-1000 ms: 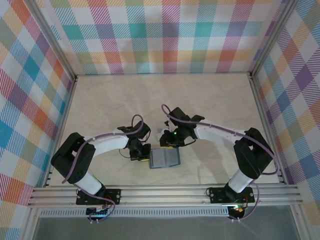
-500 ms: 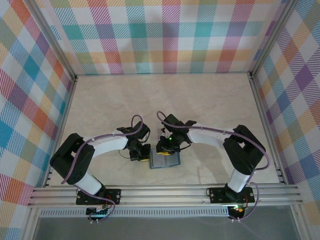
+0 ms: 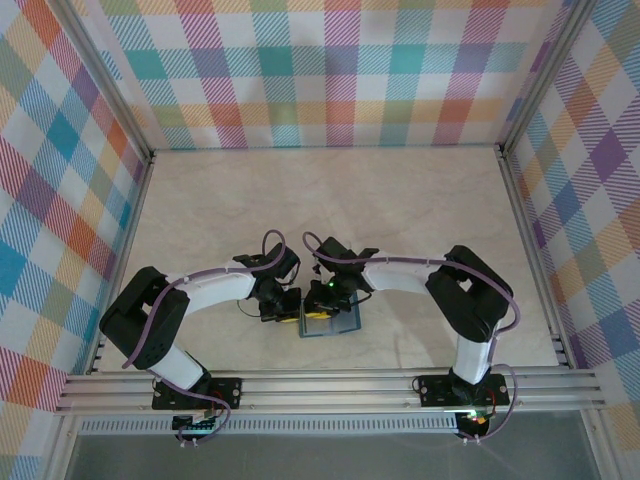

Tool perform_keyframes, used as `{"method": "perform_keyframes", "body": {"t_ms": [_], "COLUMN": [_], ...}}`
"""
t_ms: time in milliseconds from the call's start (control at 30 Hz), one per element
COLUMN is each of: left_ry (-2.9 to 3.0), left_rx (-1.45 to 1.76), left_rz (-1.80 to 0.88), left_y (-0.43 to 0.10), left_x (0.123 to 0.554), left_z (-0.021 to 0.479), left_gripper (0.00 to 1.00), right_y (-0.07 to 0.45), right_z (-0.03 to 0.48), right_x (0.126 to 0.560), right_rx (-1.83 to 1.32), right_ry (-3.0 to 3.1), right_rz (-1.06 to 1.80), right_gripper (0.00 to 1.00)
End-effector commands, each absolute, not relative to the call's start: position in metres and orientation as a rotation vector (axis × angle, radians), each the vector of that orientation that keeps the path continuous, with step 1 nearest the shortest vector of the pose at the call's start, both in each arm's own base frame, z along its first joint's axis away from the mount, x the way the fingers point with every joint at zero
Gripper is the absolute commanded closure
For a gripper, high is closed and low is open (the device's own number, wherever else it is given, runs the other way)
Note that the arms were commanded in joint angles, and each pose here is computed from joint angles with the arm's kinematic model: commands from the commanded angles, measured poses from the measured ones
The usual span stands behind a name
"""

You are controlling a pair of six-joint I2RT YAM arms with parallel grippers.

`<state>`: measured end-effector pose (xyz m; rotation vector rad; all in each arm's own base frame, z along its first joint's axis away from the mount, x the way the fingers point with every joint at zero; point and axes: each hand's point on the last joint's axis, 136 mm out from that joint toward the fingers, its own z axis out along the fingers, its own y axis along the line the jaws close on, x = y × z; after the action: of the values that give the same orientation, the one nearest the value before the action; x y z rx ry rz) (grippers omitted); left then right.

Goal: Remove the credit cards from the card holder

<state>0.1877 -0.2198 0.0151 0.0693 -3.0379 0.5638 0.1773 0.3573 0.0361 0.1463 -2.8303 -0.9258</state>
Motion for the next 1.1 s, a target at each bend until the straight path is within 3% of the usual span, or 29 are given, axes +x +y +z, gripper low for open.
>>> {"method": "perform_keyframes", "body": {"t_ms": [0,267,600,1067], "left_ry": [-3.006,-3.000,-2.997,-2.998], "left_rx": [0.078,0.070,0.059,0.055], "left_rz": [0.453,0.454,0.462,0.469], "left_y": [-0.206,-0.206,-0.209,-0.210], "left_x": [0.172,0.172,0.173,0.174], "left_z": [-0.011,-0.009,-0.006,-0.007], "left_gripper": [0.99,0.99,0.99,0.99], "right_y": [0.366,0.330,0.306,0.306], "right_z": [0.033,0.012,0.023,0.033], "right_x": [0.178,0.174,0.178,0.184], "right_rx": [0.131,0.097,0.152,0.226], "right_ry": [-2.802,-2.890,-2.976,-3.019], "right_rz": [-0.938,-0.624,-0.331,-0.230], "right_gripper": [0.77,0.72,0.58,0.40]}}
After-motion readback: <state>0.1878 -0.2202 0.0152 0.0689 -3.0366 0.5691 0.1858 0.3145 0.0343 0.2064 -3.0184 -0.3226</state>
